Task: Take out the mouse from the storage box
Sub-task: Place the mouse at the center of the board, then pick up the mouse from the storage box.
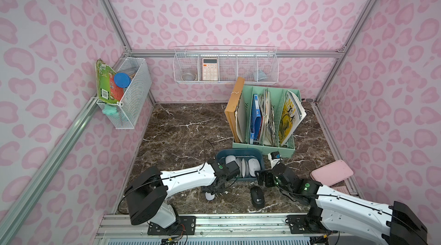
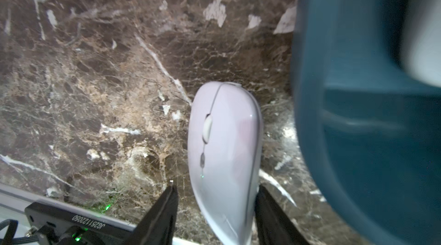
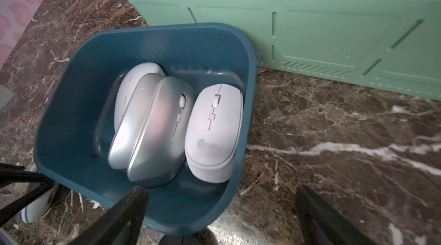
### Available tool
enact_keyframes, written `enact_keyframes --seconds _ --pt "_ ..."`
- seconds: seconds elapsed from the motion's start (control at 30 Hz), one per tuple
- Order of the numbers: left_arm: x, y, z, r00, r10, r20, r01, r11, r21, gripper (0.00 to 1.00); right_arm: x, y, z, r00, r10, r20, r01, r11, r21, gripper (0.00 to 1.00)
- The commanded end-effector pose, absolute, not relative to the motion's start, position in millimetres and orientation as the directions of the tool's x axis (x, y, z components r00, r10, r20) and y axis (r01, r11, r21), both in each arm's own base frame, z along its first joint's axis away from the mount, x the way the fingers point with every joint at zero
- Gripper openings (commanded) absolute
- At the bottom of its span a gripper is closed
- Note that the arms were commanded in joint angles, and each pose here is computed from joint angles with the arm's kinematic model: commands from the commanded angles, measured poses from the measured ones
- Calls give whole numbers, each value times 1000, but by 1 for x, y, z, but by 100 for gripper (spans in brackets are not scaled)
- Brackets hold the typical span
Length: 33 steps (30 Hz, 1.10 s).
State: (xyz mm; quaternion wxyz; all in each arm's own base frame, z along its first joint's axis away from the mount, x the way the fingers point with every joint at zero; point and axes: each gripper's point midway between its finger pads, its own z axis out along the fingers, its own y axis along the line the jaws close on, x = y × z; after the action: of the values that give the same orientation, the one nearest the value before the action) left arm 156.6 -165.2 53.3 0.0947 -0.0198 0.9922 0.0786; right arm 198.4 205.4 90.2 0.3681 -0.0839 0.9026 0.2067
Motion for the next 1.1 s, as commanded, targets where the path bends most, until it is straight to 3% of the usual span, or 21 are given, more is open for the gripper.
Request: enact_keyframes --seconds 0.0,0.2,0.47,0.73,1.07 --pt "165 -156 77 -954 -25 -298 -61 992 109 67 202 205 98 -705 -11 -709 -304 908 288 100" --pt "173 -125 129 -835 -106 -540 -74 994 -82 78 207 212 119 -699 -41 -714 -314 915 255 100" --pt "174 -67 155 -636 -165 -754 -84 986 -145 88 207 246 121 -732 -132 -668 -340 921 191 99" --pt "172 -71 154 -591 -202 -781 -15 971 -240 95 212 267 101 -795 -236 -560 -316 947 50 95" --pt "173 -73 152 -594 -207 -777 -18 970 -244 97 216 280 82 -836 -263 -481 -300 954 0 70"
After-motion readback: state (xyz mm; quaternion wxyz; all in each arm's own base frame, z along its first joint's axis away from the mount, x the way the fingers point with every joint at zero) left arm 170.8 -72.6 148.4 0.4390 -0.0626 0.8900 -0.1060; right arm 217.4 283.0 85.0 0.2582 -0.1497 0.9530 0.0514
